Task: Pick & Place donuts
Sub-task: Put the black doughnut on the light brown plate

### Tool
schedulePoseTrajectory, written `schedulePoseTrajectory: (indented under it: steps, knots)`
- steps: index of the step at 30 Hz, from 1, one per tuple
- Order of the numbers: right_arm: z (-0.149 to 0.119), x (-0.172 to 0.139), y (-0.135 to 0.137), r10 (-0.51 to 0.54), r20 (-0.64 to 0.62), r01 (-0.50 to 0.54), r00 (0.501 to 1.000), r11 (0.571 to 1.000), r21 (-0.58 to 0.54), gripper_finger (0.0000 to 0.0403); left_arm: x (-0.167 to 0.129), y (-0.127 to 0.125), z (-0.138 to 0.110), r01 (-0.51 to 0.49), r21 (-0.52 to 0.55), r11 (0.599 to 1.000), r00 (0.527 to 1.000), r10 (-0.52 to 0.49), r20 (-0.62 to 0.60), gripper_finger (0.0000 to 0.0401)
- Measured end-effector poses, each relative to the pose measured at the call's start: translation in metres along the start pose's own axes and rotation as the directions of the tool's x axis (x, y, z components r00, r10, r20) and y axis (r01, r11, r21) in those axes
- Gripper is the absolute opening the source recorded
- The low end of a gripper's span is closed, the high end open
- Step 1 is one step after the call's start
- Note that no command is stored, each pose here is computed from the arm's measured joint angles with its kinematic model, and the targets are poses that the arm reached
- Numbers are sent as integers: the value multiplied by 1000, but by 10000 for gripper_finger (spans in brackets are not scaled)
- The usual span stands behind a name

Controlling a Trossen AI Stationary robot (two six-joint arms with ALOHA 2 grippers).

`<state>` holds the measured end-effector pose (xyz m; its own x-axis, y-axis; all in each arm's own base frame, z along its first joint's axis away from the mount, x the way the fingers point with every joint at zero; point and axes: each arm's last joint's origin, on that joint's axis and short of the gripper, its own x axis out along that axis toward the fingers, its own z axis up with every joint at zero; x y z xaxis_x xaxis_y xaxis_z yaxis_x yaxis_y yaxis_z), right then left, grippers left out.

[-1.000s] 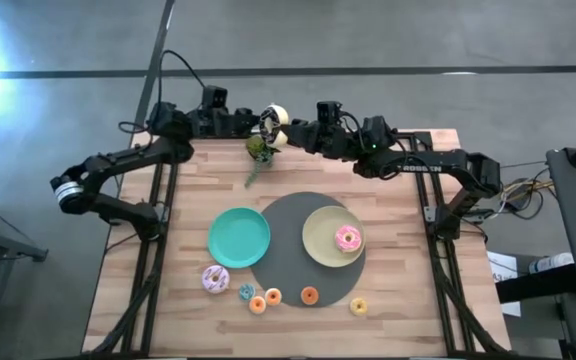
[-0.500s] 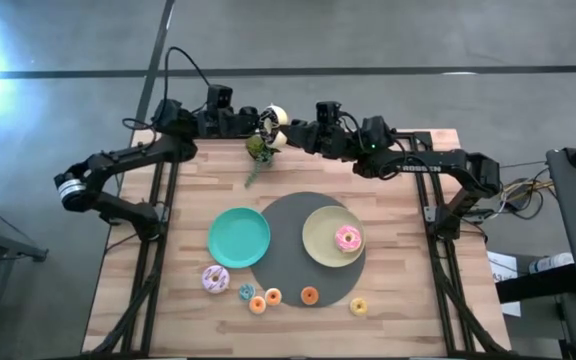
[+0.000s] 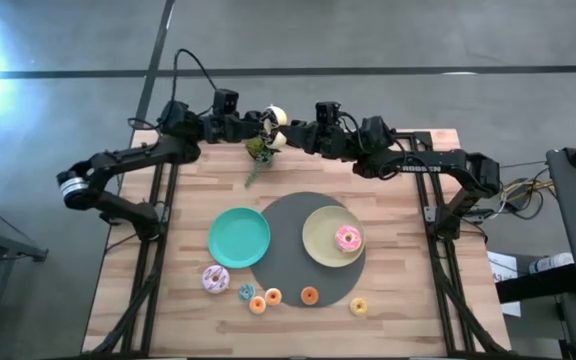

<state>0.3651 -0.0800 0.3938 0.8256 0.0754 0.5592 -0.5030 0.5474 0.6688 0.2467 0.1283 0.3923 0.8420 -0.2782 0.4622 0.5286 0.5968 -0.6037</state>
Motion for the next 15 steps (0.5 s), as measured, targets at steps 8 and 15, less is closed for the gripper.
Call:
schedulePoseTrajectory:
  steps: [8, 15]
  knots:
    - [-2, 0, -4, -42, -15, 42, 999, 999, 9, 15, 9, 0, 1, 21, -2, 1000, 1000, -21, -8, 183]
    - [0, -1, -5, -51, -7, 52, 999, 999, 11, 16, 8, -4, 2, 31, 13, 999, 999, -31, -19, 166]
